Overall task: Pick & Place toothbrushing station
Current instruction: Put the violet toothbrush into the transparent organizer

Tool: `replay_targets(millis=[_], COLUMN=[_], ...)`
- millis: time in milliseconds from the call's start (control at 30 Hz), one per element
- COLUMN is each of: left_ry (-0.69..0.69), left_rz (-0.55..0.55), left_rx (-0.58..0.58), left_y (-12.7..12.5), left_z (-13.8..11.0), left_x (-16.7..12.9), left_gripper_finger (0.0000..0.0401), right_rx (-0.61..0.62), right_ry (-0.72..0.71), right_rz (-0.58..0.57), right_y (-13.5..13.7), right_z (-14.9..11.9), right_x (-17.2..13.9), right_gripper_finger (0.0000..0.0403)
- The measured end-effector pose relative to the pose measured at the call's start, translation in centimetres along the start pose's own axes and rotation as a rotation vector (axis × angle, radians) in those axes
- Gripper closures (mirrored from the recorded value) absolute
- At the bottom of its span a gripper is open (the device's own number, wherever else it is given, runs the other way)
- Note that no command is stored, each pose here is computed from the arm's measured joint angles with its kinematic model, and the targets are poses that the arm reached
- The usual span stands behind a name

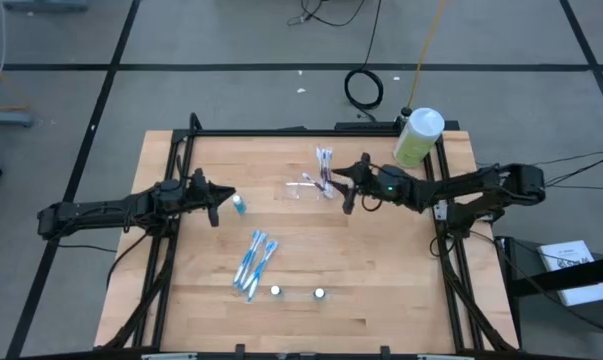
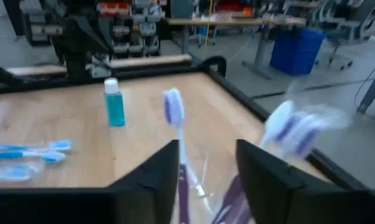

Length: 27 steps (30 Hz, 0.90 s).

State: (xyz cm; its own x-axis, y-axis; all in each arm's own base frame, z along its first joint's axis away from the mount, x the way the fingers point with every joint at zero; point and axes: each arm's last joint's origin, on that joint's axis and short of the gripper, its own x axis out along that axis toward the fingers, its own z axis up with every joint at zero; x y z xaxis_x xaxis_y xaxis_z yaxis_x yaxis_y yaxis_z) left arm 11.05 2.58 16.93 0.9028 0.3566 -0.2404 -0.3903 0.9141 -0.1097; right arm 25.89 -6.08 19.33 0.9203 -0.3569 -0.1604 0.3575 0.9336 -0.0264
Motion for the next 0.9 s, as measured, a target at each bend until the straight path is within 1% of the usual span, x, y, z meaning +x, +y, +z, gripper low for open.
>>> replay_targets(millis=[100, 200, 367, 533, 633, 733, 800, 900], left_ry=[0.000, 0.000, 0.000, 0.000, 0.000, -0.001, 0.000, 0.000], left_rz=[0.000, 0.000, 0.000, 0.000, 0.000, 0.001, 0.000, 0.000], left_rx=[0.000, 0.000, 0.000, 0.000, 0.000, 0.000, 0.000, 0.000], left_y=[0.0, 0.0, 0.0, 0.0, 0.0, 0.0, 0.0, 0.0], left_z=[0.0, 0.0, 0.0, 0.0, 0.0, 0.0, 0.0, 0.0], left_x=[0.0, 0.0, 0.0, 0.0, 0.0, 0.0, 0.0, 0.0], left_gripper_finger=[0.0364, 0.0364, 0.0364, 0.0364, 0.0364, 0.0364, 0.0364, 0.0364], right_rx=[-0.003, -0.026, -0.067, -0.089, -0.108, -0.115, -0.114, -0.114], right_ry=[0.027, 0.050, 0.108, 0.109, 0.124, 0.129, 0.128, 0.128], right_rz=[0.013, 0.026, 0.024, 0.026, 0.027, 0.026, 0.024, 0.023], right_y=[0.3, 0.7, 0.9, 1.1, 1.2, 1.1, 1.0, 1.0], right_z=[-0.1, -0.2, -0.5, -0.2, -0.1, -0.1, -0.1, 0.1], right_x=[2.0, 3.9, 6.0, 7.3, 7.8, 7.8, 7.9, 7.7], right_gripper_finger=[0.0205, 0.0188, 0.0191, 0.0203, 0.0218, 0.0250, 0.0282, 0.0340])
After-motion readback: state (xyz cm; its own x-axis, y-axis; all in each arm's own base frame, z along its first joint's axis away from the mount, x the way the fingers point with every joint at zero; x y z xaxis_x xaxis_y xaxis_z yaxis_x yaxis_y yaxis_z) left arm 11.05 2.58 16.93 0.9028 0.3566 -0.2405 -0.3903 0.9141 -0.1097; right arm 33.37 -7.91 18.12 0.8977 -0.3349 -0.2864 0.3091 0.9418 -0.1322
